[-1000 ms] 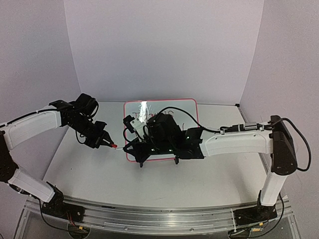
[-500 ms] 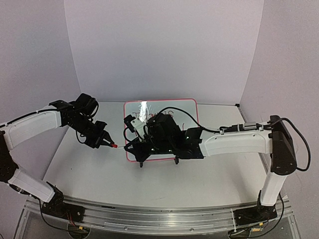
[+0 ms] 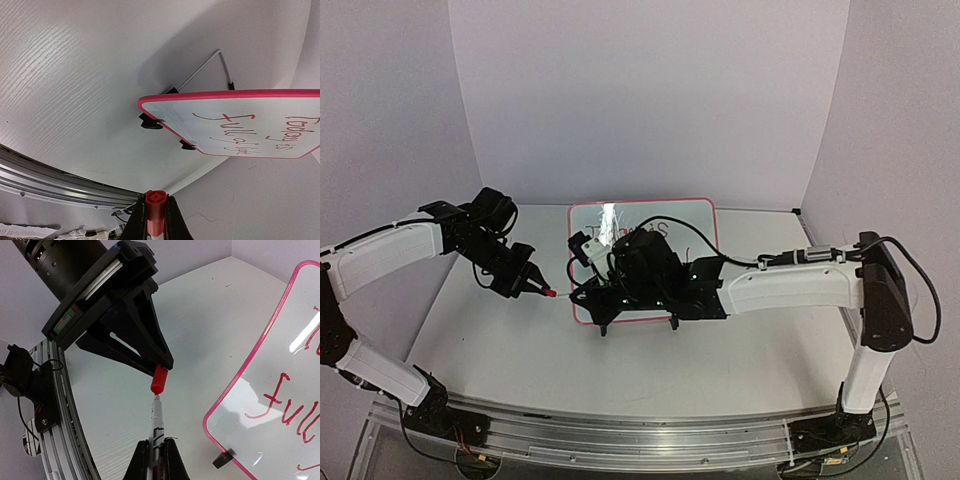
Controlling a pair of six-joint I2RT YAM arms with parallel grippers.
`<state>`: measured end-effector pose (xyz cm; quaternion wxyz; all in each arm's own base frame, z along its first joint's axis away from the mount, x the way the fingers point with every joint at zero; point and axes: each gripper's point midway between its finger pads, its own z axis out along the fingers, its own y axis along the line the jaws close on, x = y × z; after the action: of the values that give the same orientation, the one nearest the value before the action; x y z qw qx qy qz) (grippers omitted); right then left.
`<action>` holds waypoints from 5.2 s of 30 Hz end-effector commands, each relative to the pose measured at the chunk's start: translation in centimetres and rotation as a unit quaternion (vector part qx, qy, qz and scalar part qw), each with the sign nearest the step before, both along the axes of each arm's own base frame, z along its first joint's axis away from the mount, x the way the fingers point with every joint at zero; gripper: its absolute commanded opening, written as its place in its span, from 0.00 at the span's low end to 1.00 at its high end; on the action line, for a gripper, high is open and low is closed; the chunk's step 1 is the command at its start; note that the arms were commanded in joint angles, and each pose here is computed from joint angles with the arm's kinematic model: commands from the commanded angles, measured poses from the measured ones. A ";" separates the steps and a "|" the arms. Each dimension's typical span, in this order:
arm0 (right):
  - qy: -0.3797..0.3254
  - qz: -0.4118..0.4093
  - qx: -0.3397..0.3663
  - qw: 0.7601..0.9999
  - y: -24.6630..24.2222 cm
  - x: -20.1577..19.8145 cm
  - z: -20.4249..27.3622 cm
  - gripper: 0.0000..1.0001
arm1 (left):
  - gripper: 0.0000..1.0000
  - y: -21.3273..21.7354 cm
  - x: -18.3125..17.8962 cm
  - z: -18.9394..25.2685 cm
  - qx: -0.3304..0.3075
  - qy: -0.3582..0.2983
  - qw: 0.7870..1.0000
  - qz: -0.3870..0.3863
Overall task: Write a sentence on the whiteboard
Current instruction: Insert the whiteboard marker without the cap into the pen cap, then put down the whiteboard marker at the corner of the board.
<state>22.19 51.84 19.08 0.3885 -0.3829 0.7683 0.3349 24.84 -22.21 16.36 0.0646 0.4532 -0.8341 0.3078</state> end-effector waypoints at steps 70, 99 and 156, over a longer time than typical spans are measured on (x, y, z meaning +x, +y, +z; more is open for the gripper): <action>-0.057 -0.058 0.043 0.996 6.6 5.6 -1.7 0.00 | 0.00 -9.8 1.6 7.9 -0.142 -0.130 0.973 -0.124; -0.072 -0.040 0.038 0.996 4.1 4.3 2.0 0.00 | 0.55 -3.9 -0.3 10.8 -0.002 -0.202 0.979 0.002; 0.041 -0.583 -0.165 0.795 -43.7 6.5 -14.8 0.03 | 1.00 8.4 6.7 4.8 0.316 -0.267 0.910 -0.025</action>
<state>28.78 8.32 5.04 0.4060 0.0505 0.9080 -0.0900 31.77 -14.26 19.47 -0.2781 0.3249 -0.8968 0.1139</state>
